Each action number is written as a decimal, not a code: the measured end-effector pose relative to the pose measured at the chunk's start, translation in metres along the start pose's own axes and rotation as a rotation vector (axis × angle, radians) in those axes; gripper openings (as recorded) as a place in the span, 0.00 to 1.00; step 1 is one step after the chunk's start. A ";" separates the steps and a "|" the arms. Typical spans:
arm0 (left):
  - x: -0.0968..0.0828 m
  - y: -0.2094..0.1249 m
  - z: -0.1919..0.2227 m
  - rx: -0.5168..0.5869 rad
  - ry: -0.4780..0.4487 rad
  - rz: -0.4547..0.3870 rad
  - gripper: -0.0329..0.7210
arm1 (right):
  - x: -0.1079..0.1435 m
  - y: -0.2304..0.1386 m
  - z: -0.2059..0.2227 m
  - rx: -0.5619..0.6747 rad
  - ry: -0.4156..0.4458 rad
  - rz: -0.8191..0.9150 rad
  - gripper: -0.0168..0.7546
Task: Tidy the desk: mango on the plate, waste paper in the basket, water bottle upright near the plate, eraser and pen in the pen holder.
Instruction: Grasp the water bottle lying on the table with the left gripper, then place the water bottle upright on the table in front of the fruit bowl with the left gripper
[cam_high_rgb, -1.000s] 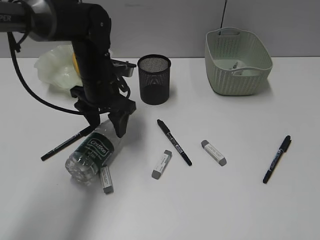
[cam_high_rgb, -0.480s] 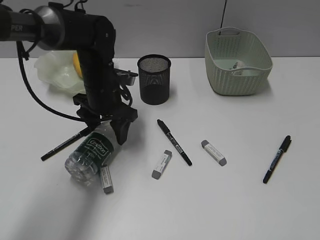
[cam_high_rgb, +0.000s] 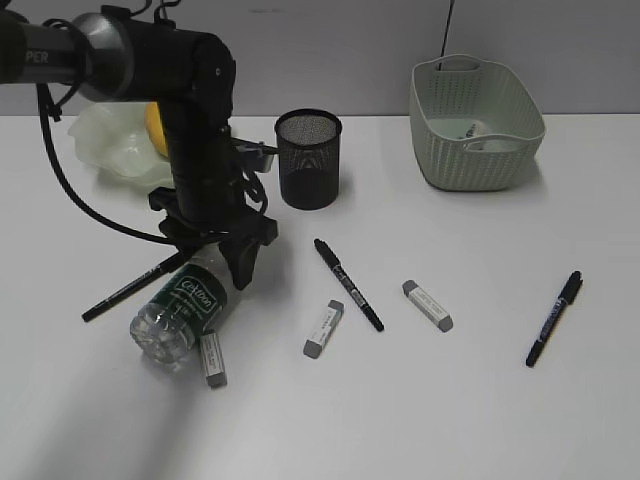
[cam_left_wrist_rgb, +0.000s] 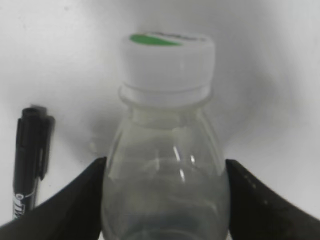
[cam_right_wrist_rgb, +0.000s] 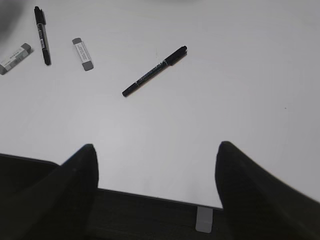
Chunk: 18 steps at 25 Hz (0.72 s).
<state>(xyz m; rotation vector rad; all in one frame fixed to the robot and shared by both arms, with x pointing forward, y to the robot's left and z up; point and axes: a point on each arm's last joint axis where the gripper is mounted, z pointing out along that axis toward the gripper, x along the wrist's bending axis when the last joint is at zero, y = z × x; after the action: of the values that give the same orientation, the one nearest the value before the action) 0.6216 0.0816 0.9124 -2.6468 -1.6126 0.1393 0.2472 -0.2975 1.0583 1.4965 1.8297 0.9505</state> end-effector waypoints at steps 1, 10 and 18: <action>0.000 0.000 0.000 0.000 0.000 0.000 0.72 | 0.000 0.000 0.000 0.000 0.000 0.000 0.77; 0.000 -0.001 -0.007 -0.019 -0.001 0.000 0.72 | 0.000 0.000 0.000 -0.001 -0.001 -0.001 0.77; -0.002 -0.004 -0.030 -0.075 -0.004 0.002 0.72 | 0.000 0.000 0.000 -0.001 -0.002 -0.001 0.77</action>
<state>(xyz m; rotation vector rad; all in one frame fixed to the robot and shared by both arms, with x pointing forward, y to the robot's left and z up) 0.6203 0.0822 0.9423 -2.7048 -1.6478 0.0862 0.2473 -0.2976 1.0584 1.4954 1.8284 0.9490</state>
